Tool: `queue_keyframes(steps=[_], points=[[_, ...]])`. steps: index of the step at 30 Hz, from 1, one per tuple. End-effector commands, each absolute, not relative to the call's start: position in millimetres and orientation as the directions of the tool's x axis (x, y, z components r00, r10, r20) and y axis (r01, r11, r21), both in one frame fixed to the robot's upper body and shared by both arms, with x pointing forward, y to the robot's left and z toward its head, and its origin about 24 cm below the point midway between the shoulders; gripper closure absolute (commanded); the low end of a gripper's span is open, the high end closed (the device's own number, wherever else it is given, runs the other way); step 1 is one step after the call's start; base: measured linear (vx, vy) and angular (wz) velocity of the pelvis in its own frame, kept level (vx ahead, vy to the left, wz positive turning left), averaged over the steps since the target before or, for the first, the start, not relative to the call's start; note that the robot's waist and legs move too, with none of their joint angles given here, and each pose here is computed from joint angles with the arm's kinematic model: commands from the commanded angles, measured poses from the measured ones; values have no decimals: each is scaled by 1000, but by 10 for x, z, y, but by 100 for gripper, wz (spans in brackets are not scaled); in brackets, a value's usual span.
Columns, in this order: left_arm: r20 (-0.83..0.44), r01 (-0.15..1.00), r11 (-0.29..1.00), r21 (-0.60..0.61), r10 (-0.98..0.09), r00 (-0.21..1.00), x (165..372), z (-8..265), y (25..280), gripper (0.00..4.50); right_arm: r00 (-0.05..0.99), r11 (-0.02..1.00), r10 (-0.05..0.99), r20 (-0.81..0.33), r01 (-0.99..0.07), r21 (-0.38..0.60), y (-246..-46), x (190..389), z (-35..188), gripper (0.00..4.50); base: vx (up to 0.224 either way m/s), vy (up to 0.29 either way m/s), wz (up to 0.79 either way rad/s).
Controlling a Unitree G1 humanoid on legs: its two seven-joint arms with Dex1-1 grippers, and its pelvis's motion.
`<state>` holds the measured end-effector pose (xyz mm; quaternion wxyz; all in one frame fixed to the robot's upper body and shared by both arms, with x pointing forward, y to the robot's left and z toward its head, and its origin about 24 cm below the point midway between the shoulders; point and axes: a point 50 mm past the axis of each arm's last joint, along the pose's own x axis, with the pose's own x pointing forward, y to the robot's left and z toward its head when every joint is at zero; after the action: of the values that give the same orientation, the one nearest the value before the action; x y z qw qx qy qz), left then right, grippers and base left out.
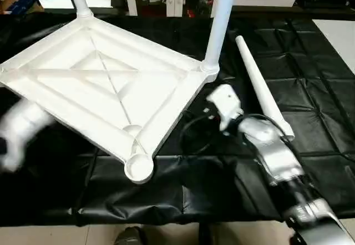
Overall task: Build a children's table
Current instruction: Rotate table base, then pick table leg
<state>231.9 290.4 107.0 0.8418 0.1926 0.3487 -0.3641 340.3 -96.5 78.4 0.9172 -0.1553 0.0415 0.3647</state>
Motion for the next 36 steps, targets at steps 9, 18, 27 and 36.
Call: queue_keyframes(steps=[9,18,27,36], points=[[-685,849,525,-51,-637,353,2287,845,2230,380,693,656,698,-181,-720,-228,-706,3519,754,0,0,0,0],[-602,882,465,-80,-727,329,2309,730,1717,380,753,736,652,-93,-658,-160,-771,3654,921,0,0,0,0],[-561,843,537,34,-688,460,2460,780,1713,380,855,846,519,-15,-516,-138,-1304,3593,1162,0,0,0,0],[-123,859,511,-23,-855,505,2594,1591,1598,380,932,927,328,-154,-349,-136,-2044,3562,1471,0,0,0,0]])
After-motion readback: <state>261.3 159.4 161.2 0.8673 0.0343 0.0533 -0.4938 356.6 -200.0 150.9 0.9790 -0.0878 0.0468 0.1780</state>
